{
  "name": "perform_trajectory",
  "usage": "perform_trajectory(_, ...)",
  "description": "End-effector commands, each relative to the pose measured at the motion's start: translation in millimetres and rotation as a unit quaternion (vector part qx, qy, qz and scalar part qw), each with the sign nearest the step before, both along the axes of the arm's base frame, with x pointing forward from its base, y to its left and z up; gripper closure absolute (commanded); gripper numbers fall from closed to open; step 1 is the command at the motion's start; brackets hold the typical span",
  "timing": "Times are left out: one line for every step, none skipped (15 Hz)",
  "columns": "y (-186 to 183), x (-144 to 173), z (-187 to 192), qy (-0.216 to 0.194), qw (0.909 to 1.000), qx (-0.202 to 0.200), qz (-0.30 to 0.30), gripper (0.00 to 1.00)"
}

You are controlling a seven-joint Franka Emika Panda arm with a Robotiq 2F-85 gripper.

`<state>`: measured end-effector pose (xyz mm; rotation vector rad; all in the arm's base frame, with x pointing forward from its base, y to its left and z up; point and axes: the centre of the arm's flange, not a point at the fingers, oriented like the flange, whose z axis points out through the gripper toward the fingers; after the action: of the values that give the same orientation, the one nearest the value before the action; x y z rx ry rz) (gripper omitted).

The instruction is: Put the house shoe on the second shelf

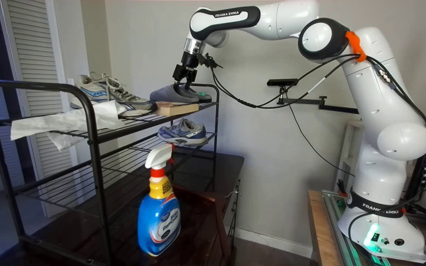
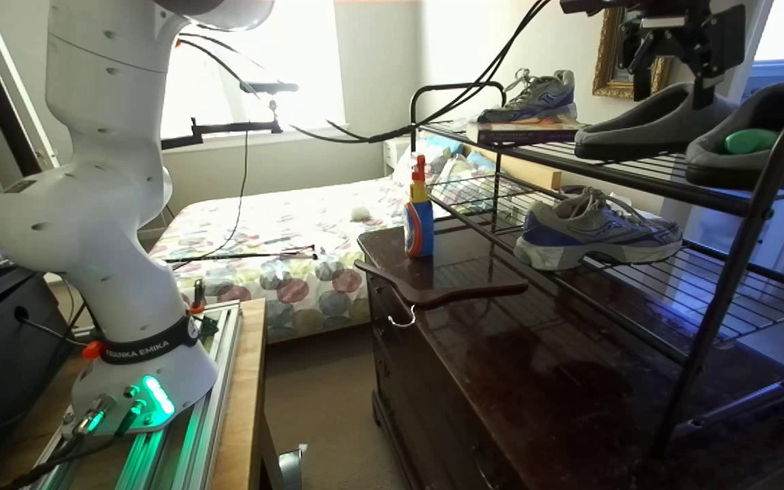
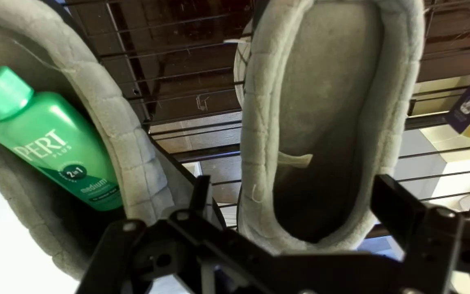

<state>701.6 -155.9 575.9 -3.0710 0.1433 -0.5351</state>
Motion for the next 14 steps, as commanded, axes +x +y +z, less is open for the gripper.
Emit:
perform_trajectory(-10, 30, 7, -0.013, 0.9997, 0.013, -0.016, 0.0)
perform_trajectory(-12, 32, 8, -0.015, 0.9996, 0.014, -0.019, 0.0)
perform_trajectory(-15, 34, 8, -0.016, 0.9995, 0.015, -0.024, 0.0)
perform_trajectory(-17, 36, 8, -0.017, 0.9994, 0.015, -0.027, 0.0)
perform_trajectory(-19, 38, 7, -0.016, 0.9993, 0.014, -0.03, 0.0)
perform_trajectory(-20, 39, 6, -0.017, 0.9992, 0.014, -0.032, 0.0)
perform_trajectory(-21, 40, 5, -0.018, 0.9992, 0.015, -0.033, 0.0)
perform_trajectory(-23, 38, 4, -0.014, 0.9992, 0.017, -0.033, 0.0)
perform_trajectory(-23, 35, 2, -0.01, 0.9994, 0.017, -0.028, 0.0)
perform_trajectory(-24, 33, 0, -0.005, 0.9995, 0.02, -0.024, 0.0)
perform_trajectory(-23, 30, -2, 0.001, 0.9996, 0.021, -0.021, 0.0)
perform_trajectory(-21, 28, -4, 0.006, 0.9996, 0.021, -0.019, 0.0)
perform_trajectory(-20, 27, -5, 0.006, 0.9996, 0.021, -0.018, 0.0)
perform_trajectory(-20, 27, -5, 0.008, 0.9995, 0.027, -0.016, 0.0)
